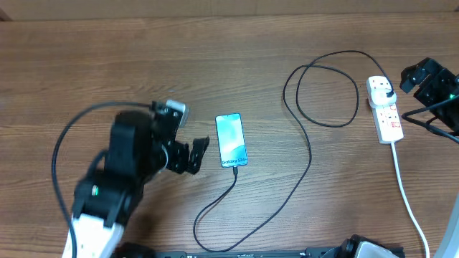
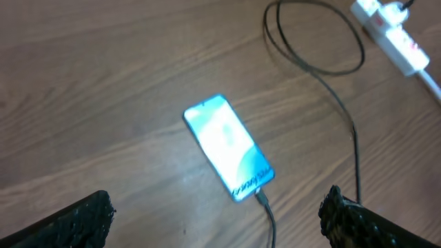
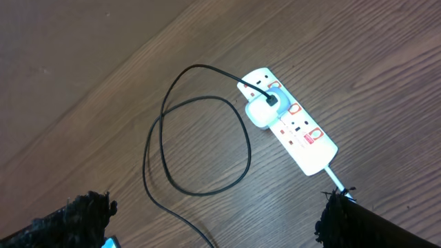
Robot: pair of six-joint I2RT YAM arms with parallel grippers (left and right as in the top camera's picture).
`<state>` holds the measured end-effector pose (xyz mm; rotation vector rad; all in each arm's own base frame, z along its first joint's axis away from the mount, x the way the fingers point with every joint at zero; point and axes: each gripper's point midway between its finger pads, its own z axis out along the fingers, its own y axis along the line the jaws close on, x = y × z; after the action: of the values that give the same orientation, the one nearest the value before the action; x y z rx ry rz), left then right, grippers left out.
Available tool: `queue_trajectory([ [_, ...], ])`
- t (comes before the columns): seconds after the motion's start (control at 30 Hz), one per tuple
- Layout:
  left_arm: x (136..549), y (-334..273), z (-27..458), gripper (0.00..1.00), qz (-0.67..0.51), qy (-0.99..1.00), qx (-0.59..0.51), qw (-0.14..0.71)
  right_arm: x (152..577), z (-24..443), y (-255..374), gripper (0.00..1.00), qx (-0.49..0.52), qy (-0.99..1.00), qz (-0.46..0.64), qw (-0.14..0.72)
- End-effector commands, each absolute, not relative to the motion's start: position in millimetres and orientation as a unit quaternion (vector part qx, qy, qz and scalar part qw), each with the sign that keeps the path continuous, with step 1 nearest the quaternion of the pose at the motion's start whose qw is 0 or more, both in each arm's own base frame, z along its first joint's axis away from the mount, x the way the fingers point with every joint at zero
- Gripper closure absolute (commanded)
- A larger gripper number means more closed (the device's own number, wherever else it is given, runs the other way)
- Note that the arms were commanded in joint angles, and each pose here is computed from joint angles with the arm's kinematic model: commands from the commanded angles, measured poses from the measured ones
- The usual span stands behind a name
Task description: Plug charger to phone and switch on socket
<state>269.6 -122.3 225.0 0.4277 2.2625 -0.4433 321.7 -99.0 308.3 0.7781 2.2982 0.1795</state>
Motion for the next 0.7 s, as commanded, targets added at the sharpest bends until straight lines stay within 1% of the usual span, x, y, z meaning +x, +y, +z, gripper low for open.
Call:
queue_trajectory([
  [0.0, 256, -116, 215, 0.01, -0.145, 0.855, 0.217, 0.448, 322, 309, -101, 0.0, 0.302, 0.885, 0.063, 0.349],
  [0.17, 254, -111, 226, 0.0, -0.136, 0.792, 0.226, 0.55, 322, 309, -101, 0.0, 0.302, 0.885, 0.063, 0.349],
  [0.2, 255, -109, 233, 0.01, -0.135, 0.762, 0.222, 0.594, 322, 309, -101, 0.0, 0.302, 0.885, 0.063, 0.349],
  [0.27, 254, -106, 243, 0.01, -0.129, 0.726, 0.22, 0.639, 322, 309, -101, 0.0, 0.302, 0.885, 0.063, 0.349],
  [0.3, 252, -105, 253, 0.0, -0.116, 0.681, 0.23, 0.685, 322, 309, -101, 0.0, 0.302, 0.885, 0.063, 0.349],
  [0.4, 241, -101, 267, 0.01, -0.088, 0.599, 0.249, 0.756, 322, 309, -101, 0.0, 0.302, 0.885, 0.063, 0.349],
  [0.53, 227, -94, 273, 0.01, -0.043, 0.522, 0.266, 0.809, 322, 309, -101, 0.0, 0.302, 0.885, 0.063, 0.349],
  [0.67, 223, -84, 268, 0.01, 0.001, 0.503, 0.267, 0.822, 322, 309, -101, 0.0, 0.302, 0.885, 0.063, 0.349],
])
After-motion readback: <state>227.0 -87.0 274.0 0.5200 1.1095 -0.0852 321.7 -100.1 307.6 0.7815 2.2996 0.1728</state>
